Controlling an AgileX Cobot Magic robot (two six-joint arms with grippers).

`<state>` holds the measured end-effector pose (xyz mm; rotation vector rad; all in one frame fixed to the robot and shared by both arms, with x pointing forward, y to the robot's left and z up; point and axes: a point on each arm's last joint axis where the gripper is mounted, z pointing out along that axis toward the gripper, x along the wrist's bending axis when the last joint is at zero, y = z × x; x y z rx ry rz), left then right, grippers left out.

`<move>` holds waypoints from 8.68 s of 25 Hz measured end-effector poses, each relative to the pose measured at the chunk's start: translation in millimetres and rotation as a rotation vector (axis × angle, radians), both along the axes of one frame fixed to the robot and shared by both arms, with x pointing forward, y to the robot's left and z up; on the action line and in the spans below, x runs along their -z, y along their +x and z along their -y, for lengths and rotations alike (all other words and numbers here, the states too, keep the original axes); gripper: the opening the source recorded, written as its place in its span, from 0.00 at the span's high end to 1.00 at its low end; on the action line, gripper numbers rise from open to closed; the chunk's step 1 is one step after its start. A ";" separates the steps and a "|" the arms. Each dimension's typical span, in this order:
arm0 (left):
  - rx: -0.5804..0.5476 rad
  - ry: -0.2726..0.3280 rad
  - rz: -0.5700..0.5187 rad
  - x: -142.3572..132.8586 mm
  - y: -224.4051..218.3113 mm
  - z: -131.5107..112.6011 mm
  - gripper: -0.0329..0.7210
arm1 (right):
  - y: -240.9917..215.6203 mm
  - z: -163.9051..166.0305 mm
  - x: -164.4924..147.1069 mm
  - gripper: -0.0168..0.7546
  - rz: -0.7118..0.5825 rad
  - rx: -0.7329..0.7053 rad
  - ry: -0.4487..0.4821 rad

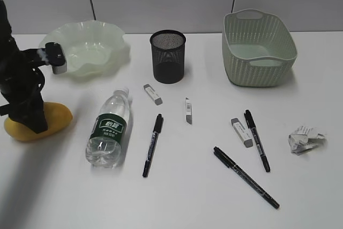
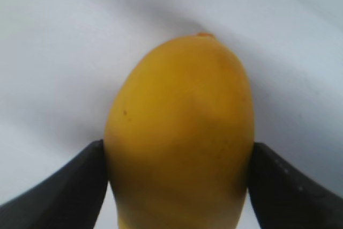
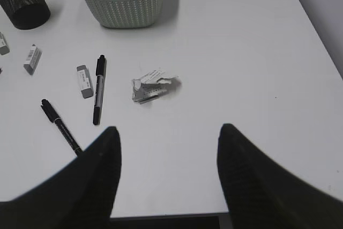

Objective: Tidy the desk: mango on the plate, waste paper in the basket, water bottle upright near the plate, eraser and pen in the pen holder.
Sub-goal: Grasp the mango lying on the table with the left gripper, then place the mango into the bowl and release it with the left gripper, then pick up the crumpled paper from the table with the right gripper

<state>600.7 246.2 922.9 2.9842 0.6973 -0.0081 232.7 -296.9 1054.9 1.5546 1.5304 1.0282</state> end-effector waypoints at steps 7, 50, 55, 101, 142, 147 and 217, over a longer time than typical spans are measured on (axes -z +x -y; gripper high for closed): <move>-0.002 0.001 -0.019 -7.5 -5.7 -0.6 0.18 | 0.0 0.0 0.0 0.38 0.000 0.000 0.000; -1.024 -0.602 0.614 -49.4 101.8 10.2 0.17 | 0.0 0.0 0.0 0.38 0.000 0.000 0.000; -1.025 -0.603 0.619 -49.7 102.1 10.0 0.14 | 0.0 0.0 0.0 0.38 0.000 0.000 0.000; -1.003 -0.167 0.383 -186.3 70.5 -31.1 0.26 | 0.0 0.0 0.0 0.38 0.000 0.001 0.001; -0.982 -0.375 0.715 -257.9 -282.6 -54.1 0.28 | 0.0 0.0 0.0 0.38 0.000 0.001 0.002; -0.972 -0.439 0.725 -232.4 -318.6 -52.5 0.28 | 0.0 0.0 0.0 0.38 0.000 0.001 0.002; -0.934 -0.639 0.885 -135.4 -371.7 -50.3 0.30 | 265.0 -61.5 52.5 0.21 -0.969 -0.078 0.109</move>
